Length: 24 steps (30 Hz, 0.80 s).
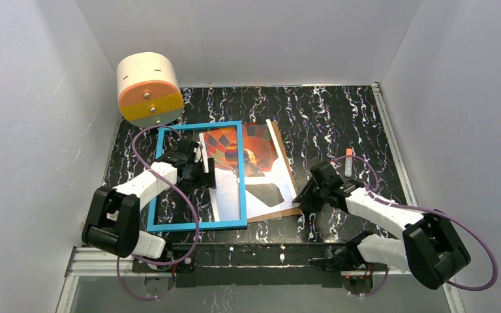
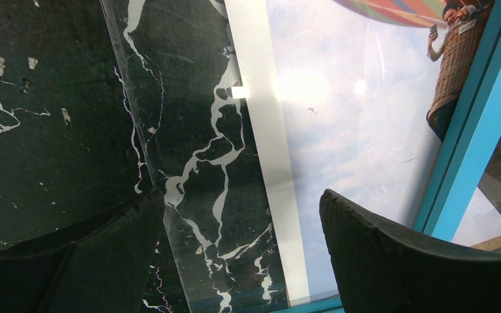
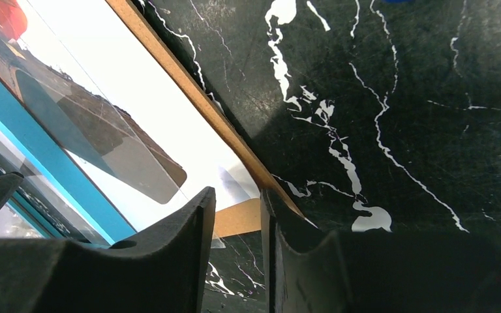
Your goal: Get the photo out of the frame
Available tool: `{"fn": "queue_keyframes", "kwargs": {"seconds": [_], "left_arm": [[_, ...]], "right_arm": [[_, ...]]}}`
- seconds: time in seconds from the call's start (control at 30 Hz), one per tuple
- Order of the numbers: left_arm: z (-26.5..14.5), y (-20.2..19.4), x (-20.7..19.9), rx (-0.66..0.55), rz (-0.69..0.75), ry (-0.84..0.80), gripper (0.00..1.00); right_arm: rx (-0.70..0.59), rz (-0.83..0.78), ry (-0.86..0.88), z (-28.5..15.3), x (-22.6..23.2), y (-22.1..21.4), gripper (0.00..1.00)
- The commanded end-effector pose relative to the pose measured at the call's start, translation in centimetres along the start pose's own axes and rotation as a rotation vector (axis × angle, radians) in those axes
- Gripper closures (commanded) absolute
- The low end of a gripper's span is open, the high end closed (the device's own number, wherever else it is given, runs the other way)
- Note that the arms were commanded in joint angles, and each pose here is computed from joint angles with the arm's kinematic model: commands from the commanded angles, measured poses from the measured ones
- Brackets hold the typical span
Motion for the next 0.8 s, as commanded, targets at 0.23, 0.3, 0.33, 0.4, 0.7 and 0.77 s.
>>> {"fn": "queue_keyframes", "kwargs": {"seconds": [0.23, 0.3, 0.33, 0.4, 0.7, 0.77], "left_arm": [[-0.2, -0.5, 0.3, 0.014, 0.014, 0.015, 0.13], [-0.2, -0.4, 0.3, 0.013, 0.014, 0.015, 0.13], [-0.2, -0.4, 0.3, 0.014, 0.012, 0.016, 0.13], [-0.2, -0.4, 0.3, 0.013, 0.013, 0.016, 0.13], [-0.2, -0.4, 0.3, 0.013, 0.012, 0.017, 0.13], [-0.2, -0.4, 0.3, 0.014, 0.012, 0.017, 0.13]], "right_arm": [[-0.034, 0.000, 0.104, -0.2, 1.2, 0.7, 0.65], [-0.029, 0.009, 0.117, -0.2, 1.2, 0.6, 0.65], [-0.029, 0.012, 0.118, -0.2, 1.2, 0.6, 0.65], [-0.031, 0.016, 0.115, -0.2, 1.1, 0.7, 0.65], [-0.005, 0.014, 0.183, -0.2, 2.0, 0.6, 0.64], [0.004, 0.005, 0.193, -0.1, 2.2, 0.6, 0.63]]}}
Point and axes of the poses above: each gripper's point midway between its finger pads, its own z axis out along the fingers, its own x axis along the line the jaws close on, y = z × x, the point moved 1 cm from there along -z, back along the fingers, and after that the axes turned 10 degrees about -z, right-handed, at the moved point
